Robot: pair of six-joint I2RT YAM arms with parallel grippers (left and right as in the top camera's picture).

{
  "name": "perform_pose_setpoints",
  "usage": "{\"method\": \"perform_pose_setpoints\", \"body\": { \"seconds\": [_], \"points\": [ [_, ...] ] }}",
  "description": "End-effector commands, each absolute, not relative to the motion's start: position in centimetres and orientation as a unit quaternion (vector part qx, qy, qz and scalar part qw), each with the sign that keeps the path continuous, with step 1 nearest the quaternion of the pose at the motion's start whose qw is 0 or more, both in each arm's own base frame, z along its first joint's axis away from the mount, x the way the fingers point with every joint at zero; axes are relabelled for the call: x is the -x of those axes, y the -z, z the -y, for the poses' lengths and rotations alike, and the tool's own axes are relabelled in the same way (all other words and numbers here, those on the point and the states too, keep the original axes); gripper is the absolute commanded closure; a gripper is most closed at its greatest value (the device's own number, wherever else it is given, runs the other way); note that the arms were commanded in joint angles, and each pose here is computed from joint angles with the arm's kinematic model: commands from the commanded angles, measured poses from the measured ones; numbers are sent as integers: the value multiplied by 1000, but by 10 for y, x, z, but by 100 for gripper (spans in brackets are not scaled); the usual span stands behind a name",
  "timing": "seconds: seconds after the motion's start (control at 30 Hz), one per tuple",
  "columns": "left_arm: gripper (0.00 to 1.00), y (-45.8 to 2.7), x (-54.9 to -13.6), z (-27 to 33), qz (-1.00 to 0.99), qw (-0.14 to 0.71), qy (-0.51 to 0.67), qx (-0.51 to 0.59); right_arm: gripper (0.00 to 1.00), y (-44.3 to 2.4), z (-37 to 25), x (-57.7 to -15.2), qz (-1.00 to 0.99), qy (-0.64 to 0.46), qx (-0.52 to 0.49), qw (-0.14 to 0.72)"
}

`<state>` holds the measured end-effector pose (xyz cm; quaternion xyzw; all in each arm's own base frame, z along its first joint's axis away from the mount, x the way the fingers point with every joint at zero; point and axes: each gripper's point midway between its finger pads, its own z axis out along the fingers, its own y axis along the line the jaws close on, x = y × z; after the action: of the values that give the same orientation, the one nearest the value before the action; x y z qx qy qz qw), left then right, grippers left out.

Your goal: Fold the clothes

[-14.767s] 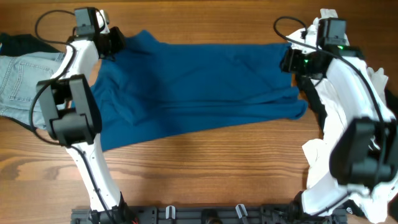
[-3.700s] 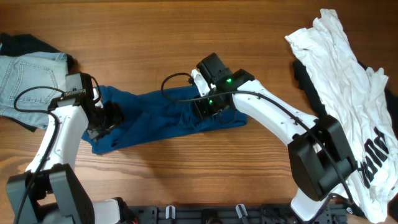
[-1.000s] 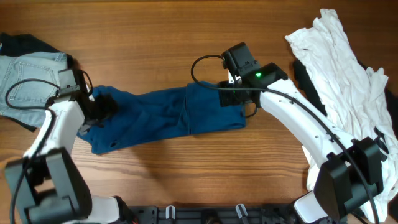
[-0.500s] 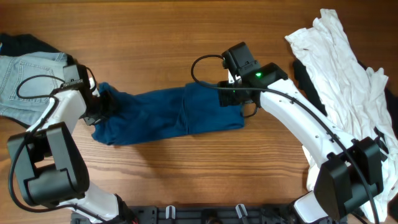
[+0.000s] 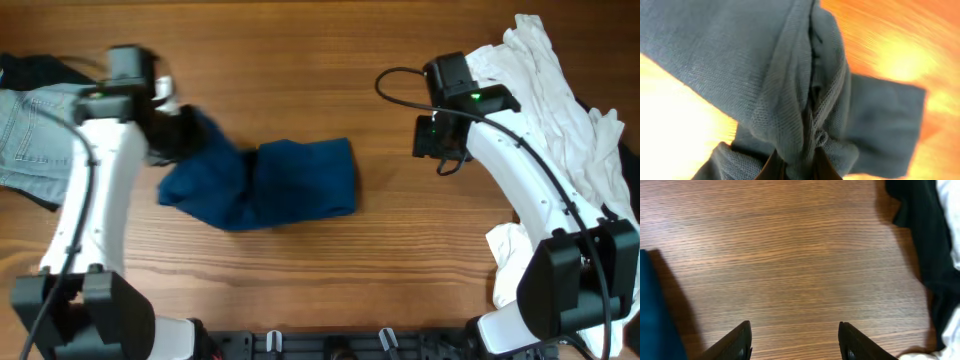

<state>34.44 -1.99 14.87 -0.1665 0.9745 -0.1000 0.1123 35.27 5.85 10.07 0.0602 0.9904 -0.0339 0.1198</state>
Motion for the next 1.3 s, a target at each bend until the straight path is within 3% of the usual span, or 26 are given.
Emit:
{"method": "perform_pose_setpoints", "body": {
  "seconds": [0.0,0.1,0.3,0.4,0.43,0.47,0.6,0.7,0.77,0.87,1.03,1.27],
  "points": [
    [95,-160,-344,112,-977,119,149,98,43,-105,-55,-355,-990,43,-52,124],
    [93,-147,-338,165,-982,120,135,50,43,-104,-58,-353,-992,36,-36,120],
    [77,-121,-327,229,-983,108,145,1,43,-104,-64,-352,-993,20,-23,115],
    [47,-144,-327,234,-978,135,158,-30,41,-103,-87,-349,-993,-42,38,105],
    [18,-157,-329,230,-975,149,164,-32,41,-105,-100,-347,-990,-76,64,102],
    [10,-175,-331,221,-971,166,170,-23,41,-106,-108,-345,-987,-99,73,99],
    [11,-209,-327,147,-972,198,121,30,40,-128,-170,-325,-937,-276,191,93],
    [13,-197,-324,85,-975,162,85,127,36,-144,-213,-303,-903,-352,233,76],
    [12,-178,-325,58,-972,139,71,175,35,-138,-240,-282,-899,-332,279,61],
    [11,-157,-332,22,-962,118,69,238,30,-116,-256,-282,-923,-195,317,98],
    [5,-142,-337,-14,-945,99,87,301,26,-114,-307,-273,-902,-170,366,153],
    [2,-143,-340,-29,-937,109,86,320,23,-99,-339,-284,-910,-147,333,199]
  ]
}}
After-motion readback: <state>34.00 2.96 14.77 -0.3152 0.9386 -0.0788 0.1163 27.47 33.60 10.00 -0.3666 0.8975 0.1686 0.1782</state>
